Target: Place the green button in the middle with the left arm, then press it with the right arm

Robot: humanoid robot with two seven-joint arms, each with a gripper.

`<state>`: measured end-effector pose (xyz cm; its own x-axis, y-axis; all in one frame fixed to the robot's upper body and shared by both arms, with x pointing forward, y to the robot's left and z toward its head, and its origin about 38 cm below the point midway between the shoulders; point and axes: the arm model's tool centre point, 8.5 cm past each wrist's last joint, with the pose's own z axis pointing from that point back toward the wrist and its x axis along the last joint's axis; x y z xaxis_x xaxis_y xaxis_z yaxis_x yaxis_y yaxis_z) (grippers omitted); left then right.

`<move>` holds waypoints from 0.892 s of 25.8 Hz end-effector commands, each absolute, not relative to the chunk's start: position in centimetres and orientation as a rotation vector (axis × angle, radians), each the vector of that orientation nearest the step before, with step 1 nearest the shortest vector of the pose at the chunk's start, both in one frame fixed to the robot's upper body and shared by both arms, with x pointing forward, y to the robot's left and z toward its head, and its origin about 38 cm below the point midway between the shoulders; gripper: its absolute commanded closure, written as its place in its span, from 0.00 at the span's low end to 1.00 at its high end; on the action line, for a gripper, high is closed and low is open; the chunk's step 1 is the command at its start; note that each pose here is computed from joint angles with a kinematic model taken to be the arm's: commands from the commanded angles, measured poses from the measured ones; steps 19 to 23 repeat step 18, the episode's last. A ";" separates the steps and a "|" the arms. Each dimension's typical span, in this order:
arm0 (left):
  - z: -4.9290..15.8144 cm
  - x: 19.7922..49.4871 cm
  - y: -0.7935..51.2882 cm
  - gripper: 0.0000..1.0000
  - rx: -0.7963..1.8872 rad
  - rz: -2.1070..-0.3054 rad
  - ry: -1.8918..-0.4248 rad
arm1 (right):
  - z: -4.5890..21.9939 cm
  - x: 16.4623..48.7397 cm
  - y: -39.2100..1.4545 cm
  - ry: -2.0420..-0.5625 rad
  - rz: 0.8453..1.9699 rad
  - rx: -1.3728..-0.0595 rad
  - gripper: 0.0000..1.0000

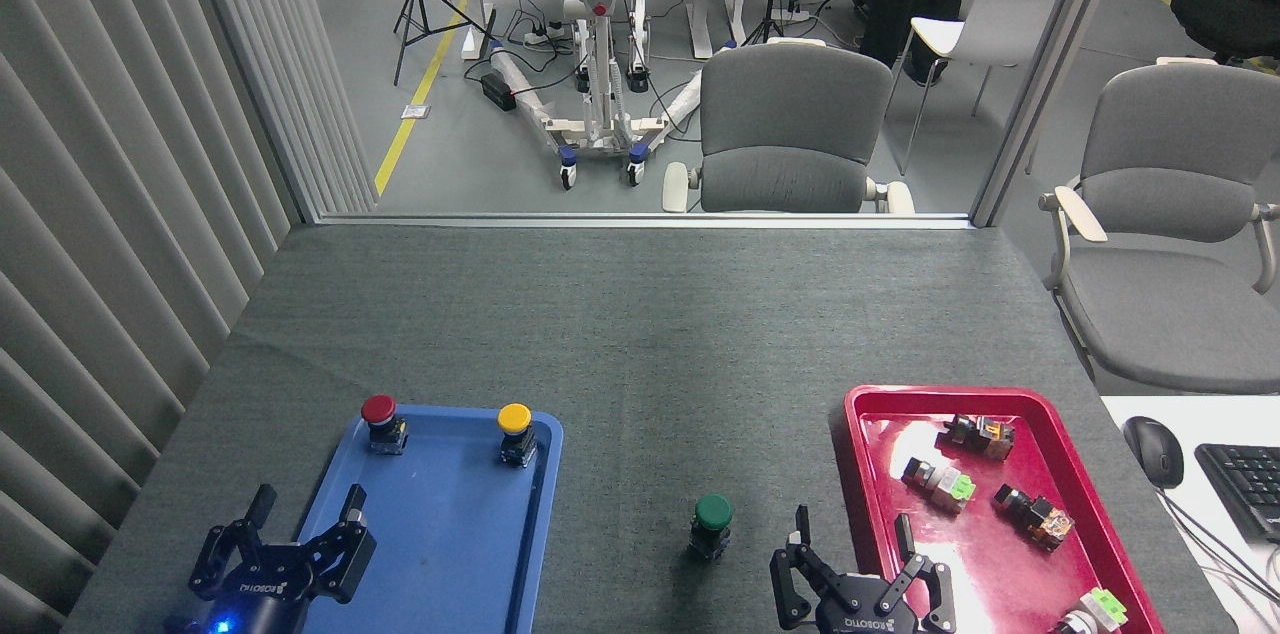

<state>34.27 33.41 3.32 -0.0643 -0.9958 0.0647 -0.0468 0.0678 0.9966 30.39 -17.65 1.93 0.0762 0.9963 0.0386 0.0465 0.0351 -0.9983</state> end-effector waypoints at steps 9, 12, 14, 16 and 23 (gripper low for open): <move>3.1 34.6 33.5 0.01 1.161 -1.179 -1.318 | 1.5 30.3 -17.3 -1.236 1.114 -1.194 0.00; 3.2 34.6 33.6 0.01 1.164 -1.178 -1.317 | 1.5 30.3 -17.2 -1.238 1.114 -1.194 0.00; 3.3 34.7 33.7 0.01 1.167 -1.173 -1.316 | 1.5 30.3 -17.2 -1.238 1.114 -1.194 0.00; 3.3 34.6 34.0 0.01 1.172 -1.164 -1.312 | 1.5 30.3 -17.2 -1.238 1.114 -1.194 0.00; 3.4 34.6 34.2 0.01 1.170 -1.169 -1.316 | 1.5 30.3 -17.2 -1.239 1.114 -1.195 0.00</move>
